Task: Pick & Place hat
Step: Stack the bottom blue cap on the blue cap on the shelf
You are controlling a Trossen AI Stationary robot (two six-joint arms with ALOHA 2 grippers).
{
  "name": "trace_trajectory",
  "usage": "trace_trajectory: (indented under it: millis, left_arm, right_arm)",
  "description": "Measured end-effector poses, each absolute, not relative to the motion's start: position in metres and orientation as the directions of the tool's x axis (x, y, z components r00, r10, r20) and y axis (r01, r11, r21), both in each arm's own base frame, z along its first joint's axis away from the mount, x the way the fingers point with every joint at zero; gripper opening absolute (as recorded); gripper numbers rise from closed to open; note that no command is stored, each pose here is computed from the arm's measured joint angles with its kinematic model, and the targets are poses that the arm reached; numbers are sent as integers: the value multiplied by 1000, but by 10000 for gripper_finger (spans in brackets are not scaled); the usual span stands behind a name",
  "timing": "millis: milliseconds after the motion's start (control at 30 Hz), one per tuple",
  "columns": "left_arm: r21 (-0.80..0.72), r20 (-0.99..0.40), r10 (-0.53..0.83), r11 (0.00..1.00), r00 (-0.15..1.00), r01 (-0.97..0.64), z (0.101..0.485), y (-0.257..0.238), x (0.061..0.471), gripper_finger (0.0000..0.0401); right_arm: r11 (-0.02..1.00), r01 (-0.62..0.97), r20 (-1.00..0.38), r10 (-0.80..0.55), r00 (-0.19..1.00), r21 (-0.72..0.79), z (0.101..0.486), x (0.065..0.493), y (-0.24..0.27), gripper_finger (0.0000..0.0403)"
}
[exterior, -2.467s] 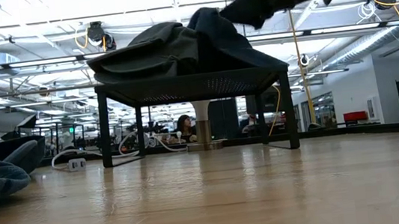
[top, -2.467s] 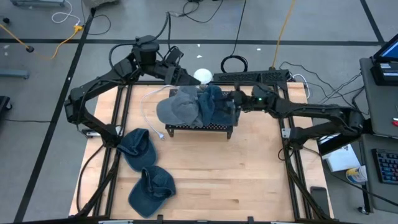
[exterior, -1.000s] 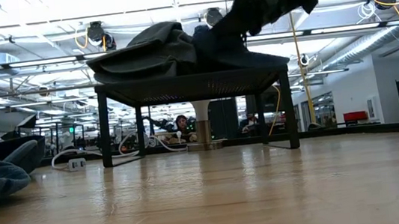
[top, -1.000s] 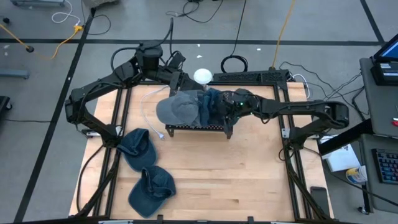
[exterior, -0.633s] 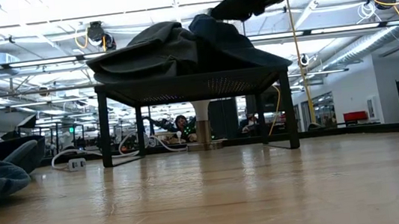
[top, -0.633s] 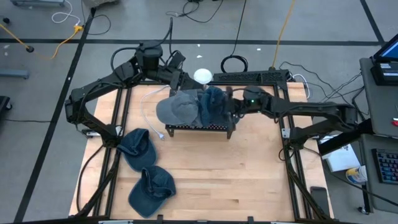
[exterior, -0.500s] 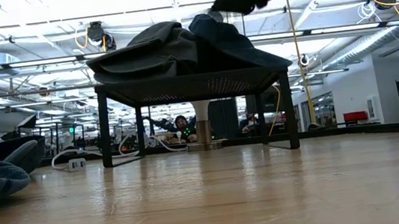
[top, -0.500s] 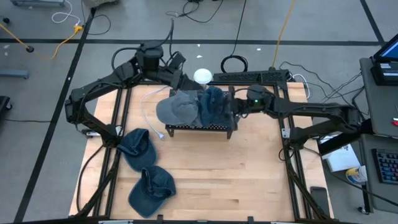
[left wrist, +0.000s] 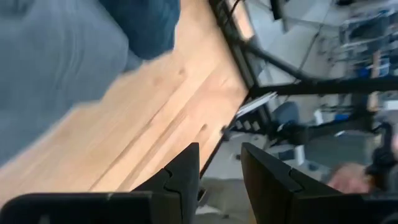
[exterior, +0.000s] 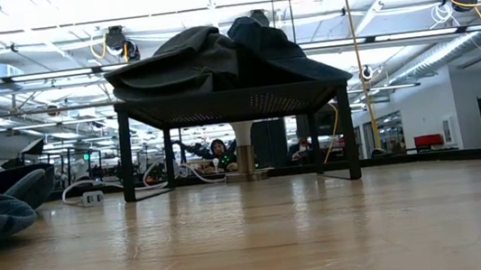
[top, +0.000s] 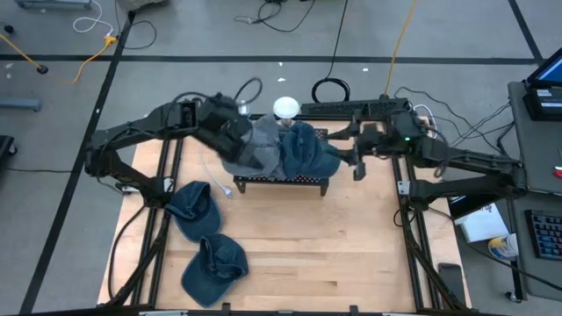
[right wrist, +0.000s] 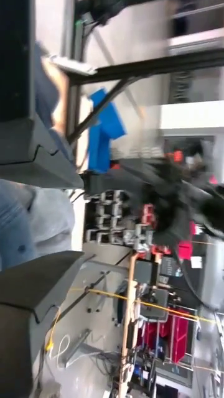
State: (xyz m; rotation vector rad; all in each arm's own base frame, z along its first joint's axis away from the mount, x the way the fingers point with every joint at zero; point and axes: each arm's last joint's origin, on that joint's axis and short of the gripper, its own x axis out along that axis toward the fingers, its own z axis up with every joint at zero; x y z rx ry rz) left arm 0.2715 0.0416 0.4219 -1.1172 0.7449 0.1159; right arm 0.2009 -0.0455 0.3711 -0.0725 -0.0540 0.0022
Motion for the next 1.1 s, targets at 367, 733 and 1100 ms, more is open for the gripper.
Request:
trace_trajectory:
  millis: [367,733,1100]
  left_arm:
    - [-568,-823,-336,520,459,-638,406,-47,241,120]
    - [-305,-948,-272,609,168,-733,395,-117,189,120]
    - [-252,-966,-214,631,148,-734,392,-161,156,126]
  right_arm:
    - [991,-118,125,110,986,57,385,180,-20,169]
    - [972,-234,122,229,966,27,385,182,2,169]
    - [964,-245,124,232,965,101,385,182,2,169]
